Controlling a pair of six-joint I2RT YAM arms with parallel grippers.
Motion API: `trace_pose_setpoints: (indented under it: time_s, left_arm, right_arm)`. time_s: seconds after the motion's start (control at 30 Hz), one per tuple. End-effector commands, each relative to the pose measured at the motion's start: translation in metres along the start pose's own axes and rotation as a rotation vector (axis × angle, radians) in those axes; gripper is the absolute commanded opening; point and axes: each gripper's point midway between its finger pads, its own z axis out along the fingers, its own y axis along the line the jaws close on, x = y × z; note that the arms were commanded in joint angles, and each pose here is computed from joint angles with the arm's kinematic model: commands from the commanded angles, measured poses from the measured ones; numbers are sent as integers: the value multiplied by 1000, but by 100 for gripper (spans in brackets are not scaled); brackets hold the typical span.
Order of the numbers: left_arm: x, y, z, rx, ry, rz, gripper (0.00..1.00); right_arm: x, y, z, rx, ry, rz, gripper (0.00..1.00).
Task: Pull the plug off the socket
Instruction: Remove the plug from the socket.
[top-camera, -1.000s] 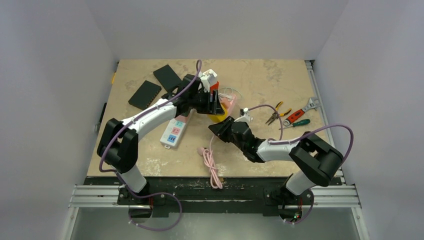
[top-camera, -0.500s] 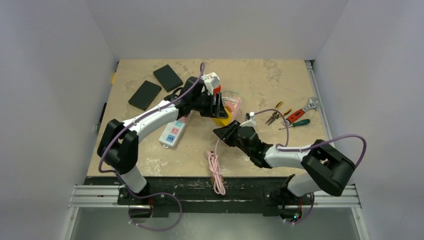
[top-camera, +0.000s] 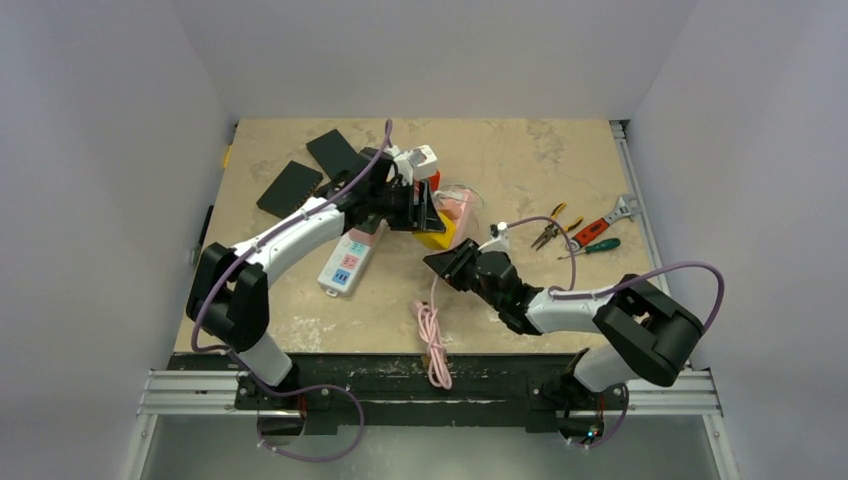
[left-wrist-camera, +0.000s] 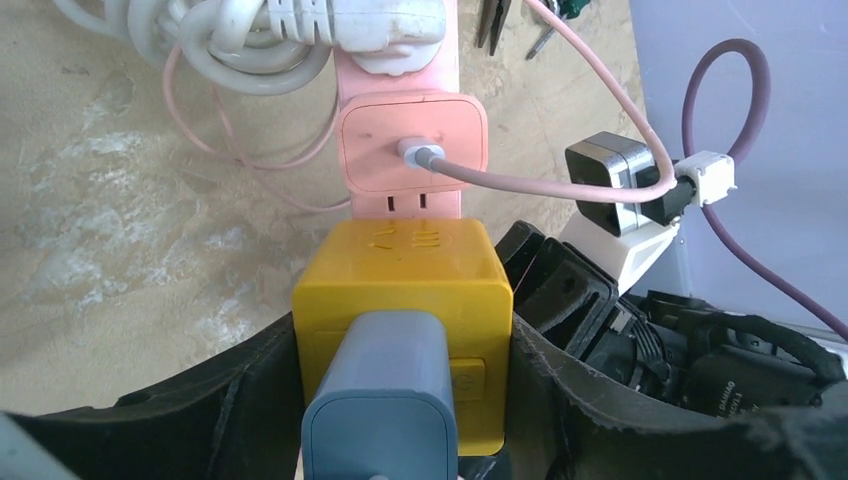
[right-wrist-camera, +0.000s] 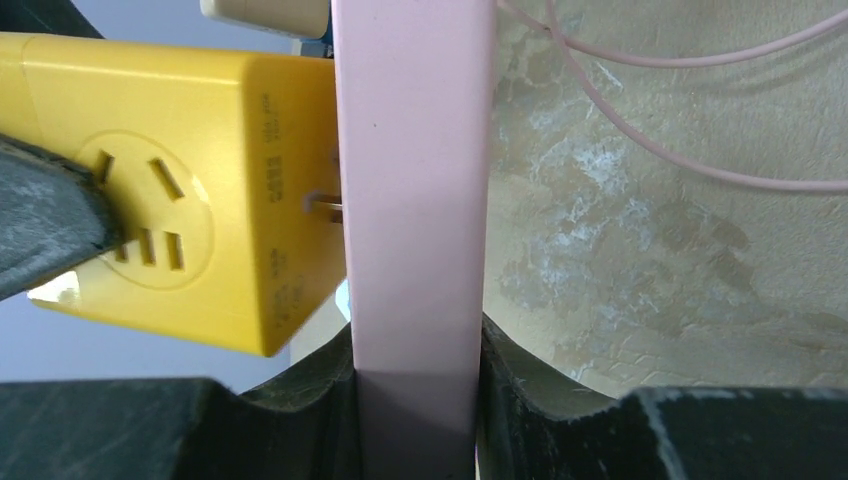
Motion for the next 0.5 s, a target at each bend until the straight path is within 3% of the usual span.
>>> trace_pose_setpoints:
  time_s: [0.0,0.23,0.47]
  left_arm:
    - [-46,-26,-79,91,-156,72,0]
    - [-47,-30,-84,119,-156,67,0]
    - [-28,-11,-63,56,-120,156,0]
  right_arm:
    - [-38,-151,-27,516,-181,-84,0]
    - [-36,-161,-29,550,-175,-90,0]
    - [-41,-133,-26,455,-154,-142,0]
